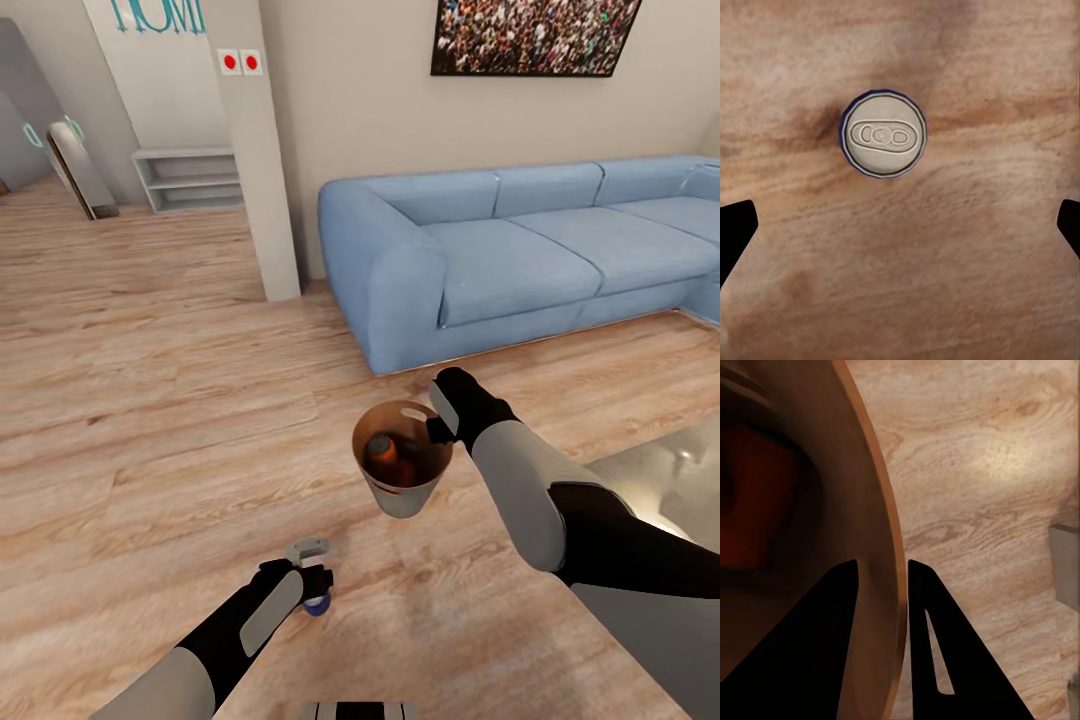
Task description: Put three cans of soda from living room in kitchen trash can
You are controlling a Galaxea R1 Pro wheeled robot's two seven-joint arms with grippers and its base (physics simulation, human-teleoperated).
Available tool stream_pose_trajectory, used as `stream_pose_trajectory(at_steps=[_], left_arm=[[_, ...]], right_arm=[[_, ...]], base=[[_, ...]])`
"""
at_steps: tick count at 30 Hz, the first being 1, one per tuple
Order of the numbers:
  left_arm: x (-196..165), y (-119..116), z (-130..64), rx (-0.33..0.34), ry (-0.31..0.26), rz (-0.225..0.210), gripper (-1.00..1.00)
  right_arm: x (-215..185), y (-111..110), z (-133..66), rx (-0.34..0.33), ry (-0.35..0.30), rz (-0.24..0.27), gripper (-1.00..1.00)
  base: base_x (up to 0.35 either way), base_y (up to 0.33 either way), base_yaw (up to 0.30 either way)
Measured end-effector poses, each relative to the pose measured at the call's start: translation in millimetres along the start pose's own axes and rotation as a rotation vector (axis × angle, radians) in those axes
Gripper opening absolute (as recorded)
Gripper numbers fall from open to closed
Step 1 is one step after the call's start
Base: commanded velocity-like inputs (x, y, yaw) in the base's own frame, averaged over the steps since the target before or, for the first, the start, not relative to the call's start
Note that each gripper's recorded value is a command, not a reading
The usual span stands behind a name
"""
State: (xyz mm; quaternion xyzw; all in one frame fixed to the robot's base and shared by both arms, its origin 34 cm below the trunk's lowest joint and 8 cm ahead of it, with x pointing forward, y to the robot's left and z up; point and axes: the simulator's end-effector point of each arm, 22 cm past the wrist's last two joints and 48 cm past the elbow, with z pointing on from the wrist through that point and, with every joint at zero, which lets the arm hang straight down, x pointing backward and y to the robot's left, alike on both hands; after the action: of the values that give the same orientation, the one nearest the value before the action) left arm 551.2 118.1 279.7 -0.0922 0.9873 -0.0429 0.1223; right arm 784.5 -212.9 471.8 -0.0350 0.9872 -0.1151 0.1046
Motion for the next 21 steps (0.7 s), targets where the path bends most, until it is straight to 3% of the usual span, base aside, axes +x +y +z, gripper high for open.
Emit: stream_pose_trajectory(at_steps=[14, 21], left_arm=[[-4.0, -0.4, 0.0, 0.0, -0.019, -0.011, 1.0], [-6.2, -0.3, 0.0, 0.0, -0.029, -0.017, 1.0]], right_arm=[[0.1, 0.6, 0.2, -0.003, 0.001, 0.002, -1.0], [0.6, 0.8, 0.6, -0.003, 0.002, 0.002, -1.0]], base=[[0.219, 0.001, 0.001], [0.058, 0.0, 0.0]])
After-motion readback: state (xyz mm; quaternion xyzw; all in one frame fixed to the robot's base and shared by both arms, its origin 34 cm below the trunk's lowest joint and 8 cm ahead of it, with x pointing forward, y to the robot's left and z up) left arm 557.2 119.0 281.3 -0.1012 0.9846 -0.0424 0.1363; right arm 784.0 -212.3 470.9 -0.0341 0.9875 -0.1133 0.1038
